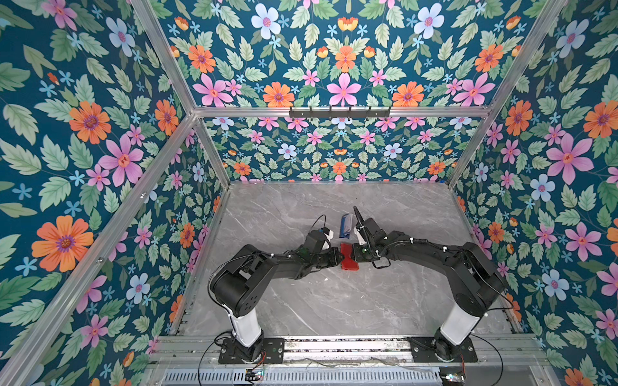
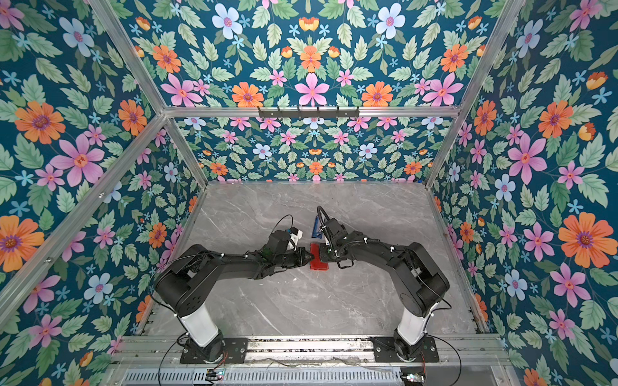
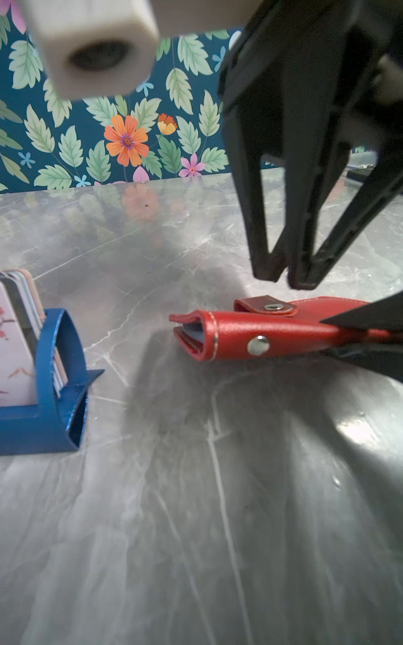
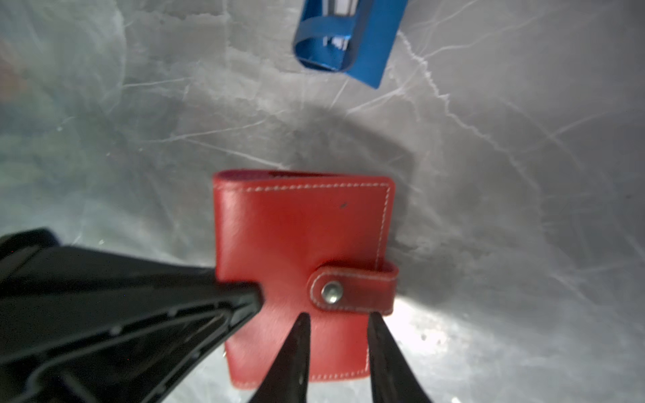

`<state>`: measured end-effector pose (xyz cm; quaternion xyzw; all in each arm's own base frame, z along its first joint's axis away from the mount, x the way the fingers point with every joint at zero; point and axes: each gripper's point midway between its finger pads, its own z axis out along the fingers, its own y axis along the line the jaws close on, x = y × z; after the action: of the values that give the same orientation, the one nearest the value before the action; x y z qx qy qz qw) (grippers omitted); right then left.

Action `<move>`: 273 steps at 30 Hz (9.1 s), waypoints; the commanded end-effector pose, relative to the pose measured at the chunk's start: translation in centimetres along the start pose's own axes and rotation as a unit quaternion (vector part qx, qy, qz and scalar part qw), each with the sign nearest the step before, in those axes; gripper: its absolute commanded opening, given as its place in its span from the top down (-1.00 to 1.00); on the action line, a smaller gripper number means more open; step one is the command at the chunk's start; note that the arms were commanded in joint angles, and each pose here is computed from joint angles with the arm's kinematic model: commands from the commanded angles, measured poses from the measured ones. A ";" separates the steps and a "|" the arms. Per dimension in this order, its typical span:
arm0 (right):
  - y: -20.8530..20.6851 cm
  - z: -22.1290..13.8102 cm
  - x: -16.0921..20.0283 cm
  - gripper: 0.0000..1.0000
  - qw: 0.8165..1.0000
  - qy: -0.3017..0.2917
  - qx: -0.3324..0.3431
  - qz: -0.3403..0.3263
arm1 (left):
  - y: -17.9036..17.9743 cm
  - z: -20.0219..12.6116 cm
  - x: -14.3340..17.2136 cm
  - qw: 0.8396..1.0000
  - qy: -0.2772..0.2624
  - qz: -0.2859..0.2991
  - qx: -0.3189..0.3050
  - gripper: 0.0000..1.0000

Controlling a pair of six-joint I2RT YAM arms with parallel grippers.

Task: Insert credit cards into a card holder
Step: Open the button on the card holder, then place the card holder at the center of the table, then open the card holder at the center of the table.

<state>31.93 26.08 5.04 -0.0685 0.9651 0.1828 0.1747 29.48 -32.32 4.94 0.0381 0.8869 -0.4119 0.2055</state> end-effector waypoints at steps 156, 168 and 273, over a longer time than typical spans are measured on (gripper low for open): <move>2.5 -5.4 -1.6 1.00 0.994 -0.044 -0.094 0.041 | -0.6 -0.3 0.4 0.996 -0.008 0.074 -0.055 0.12; 2.3 -4.7 -1.2 1.00 0.994 -0.035 -0.091 0.044 | -0.5 0.5 0.9 0.997 0.002 0.062 -0.041 0.26; -1.9 -4.3 1.6 0.42 0.998 -0.023 0.008 0.052 | -0.5 -0.3 0.7 0.998 -0.016 0.061 -0.032 1.00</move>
<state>29.46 22.87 7.18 -0.0066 0.9637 0.1970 0.1800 28.28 -32.14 4.27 0.0746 0.9012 -0.3585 0.2319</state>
